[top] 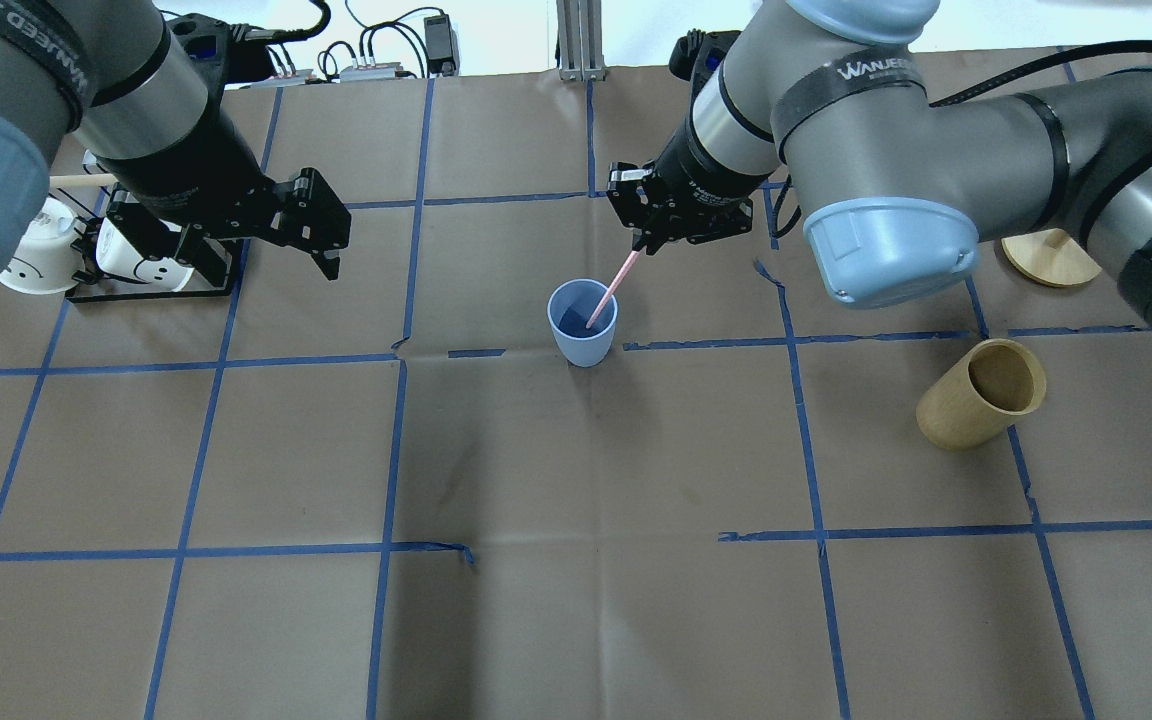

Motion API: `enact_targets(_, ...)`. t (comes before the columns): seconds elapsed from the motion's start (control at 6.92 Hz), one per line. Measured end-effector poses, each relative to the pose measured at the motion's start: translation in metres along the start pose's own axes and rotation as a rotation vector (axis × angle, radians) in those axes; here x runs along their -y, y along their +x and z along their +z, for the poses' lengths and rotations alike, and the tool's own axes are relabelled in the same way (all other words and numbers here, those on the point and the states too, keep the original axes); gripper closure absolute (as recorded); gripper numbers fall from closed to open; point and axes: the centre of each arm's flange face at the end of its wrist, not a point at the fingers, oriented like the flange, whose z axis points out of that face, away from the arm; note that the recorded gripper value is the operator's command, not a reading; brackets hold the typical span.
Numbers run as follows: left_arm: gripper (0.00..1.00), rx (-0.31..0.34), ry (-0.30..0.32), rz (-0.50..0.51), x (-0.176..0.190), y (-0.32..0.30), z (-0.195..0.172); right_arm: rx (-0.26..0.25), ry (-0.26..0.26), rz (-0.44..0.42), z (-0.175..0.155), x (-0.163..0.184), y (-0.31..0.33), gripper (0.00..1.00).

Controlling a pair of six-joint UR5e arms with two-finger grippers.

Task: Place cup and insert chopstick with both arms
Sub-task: 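Withdraw the left gripper while the right gripper lowers the chopstick into the blue cup, then open the right gripper, releasing the chopstick, and raise it away from the cup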

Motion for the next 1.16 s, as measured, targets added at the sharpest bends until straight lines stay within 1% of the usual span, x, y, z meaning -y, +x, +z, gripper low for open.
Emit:
enact_targets(0.14, 0.00, -0.004, 0.004, -0.002, 0.000, 0.000, -0.001, -0.001, -0.005, 0.005, 0.009, 0.002, 0.000, 0.89)
enact_targets(0.29, 0.00, -0.007, 0.004, -0.005, -0.001, 0.000, -0.001, -0.002, -0.011, 0.015, 0.016, 0.004, 0.000, 0.61)
enact_targets(0.43, 0.00, -0.007, 0.001, -0.007, -0.001, 0.000, -0.001, -0.003, -0.012, 0.027, 0.020, 0.006, -0.001, 0.18)
enact_targets(0.58, 0.00, -0.008, 0.000, -0.009, -0.002, 0.000, -0.002, -0.002, -0.005, 0.037, 0.020, 0.007, -0.001, 0.04)
enact_targets(0.72, 0.00, -0.008, 0.000, -0.010, -0.002, 0.000, -0.002, 0.001, 0.009, 0.038, 0.018, 0.009, -0.003, 0.01)
enact_targets(1.01, 0.00, -0.007, 0.001, -0.010, -0.002, 0.000, -0.003, -0.005, 0.044, 0.034, 0.001, 0.015, -0.004, 0.01)
enact_targets(1.16, 0.00, -0.007, 0.002, -0.011, -0.002, 0.000, -0.003, -0.032, 0.062, 0.021, -0.015, 0.017, 0.002, 0.01)
